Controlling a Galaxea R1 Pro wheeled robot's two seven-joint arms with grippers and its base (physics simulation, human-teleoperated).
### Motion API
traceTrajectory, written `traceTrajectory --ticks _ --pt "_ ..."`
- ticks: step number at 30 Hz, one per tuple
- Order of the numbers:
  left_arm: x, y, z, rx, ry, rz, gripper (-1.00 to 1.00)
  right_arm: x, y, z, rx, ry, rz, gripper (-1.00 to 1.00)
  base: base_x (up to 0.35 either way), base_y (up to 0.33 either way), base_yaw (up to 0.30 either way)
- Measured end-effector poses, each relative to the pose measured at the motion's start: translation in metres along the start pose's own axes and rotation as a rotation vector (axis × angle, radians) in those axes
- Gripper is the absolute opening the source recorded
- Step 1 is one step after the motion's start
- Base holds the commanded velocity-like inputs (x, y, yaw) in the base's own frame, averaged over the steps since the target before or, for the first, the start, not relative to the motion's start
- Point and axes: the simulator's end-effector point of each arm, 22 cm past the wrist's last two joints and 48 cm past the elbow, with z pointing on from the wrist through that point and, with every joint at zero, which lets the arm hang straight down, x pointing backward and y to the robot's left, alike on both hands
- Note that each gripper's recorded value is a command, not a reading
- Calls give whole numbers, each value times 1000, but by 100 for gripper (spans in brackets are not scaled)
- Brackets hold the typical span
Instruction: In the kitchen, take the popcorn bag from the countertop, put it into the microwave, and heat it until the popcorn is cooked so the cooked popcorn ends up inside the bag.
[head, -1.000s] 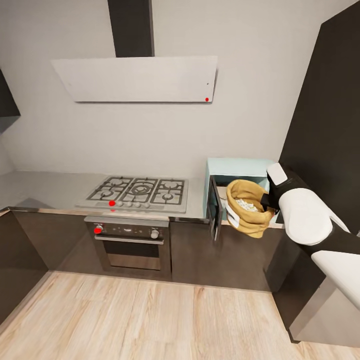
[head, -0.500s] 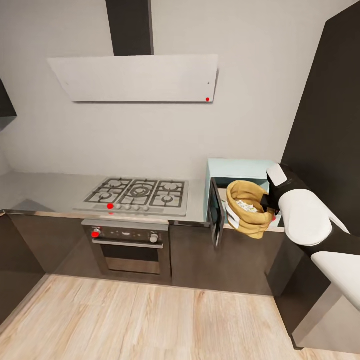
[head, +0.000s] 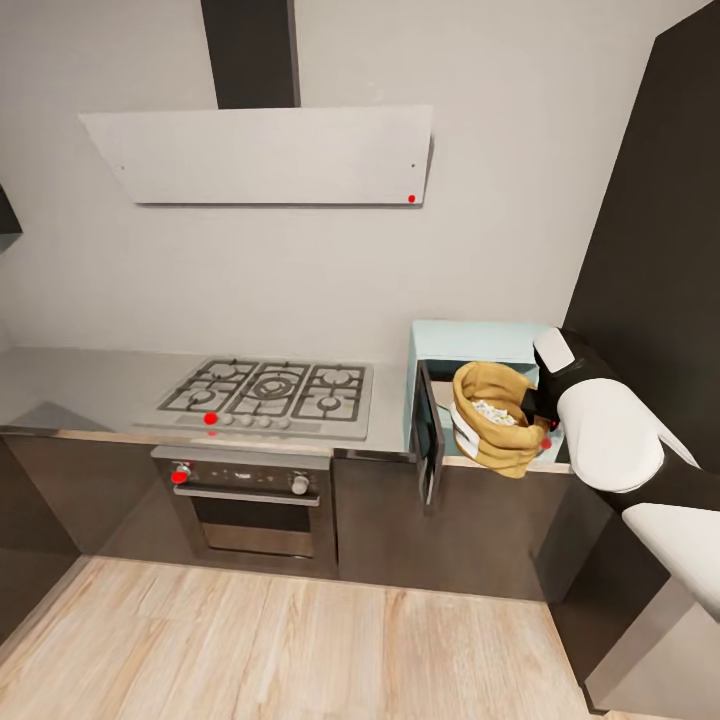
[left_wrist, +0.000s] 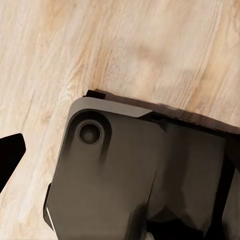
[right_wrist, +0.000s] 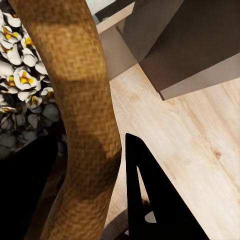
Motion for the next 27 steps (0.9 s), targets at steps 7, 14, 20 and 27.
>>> traceTrajectory --ticks 7,14,20,27 --pt "-1 0 0 -1 -2 -1 100 0 1 -1 -1 0 -2 -100 145 0 0" --pt "0 1 0 -2 -1 -1 100 1 1 0 -2 0 -3 -100 67 0 0" --pt "0 1 0 -2 -1 -1 100 1 1 0 0 0 -3 -100 11 0 0" --pt "0 1 0 -1 -1 0 100 0 1 0 -1 -1 -4 -100 158 0 0"
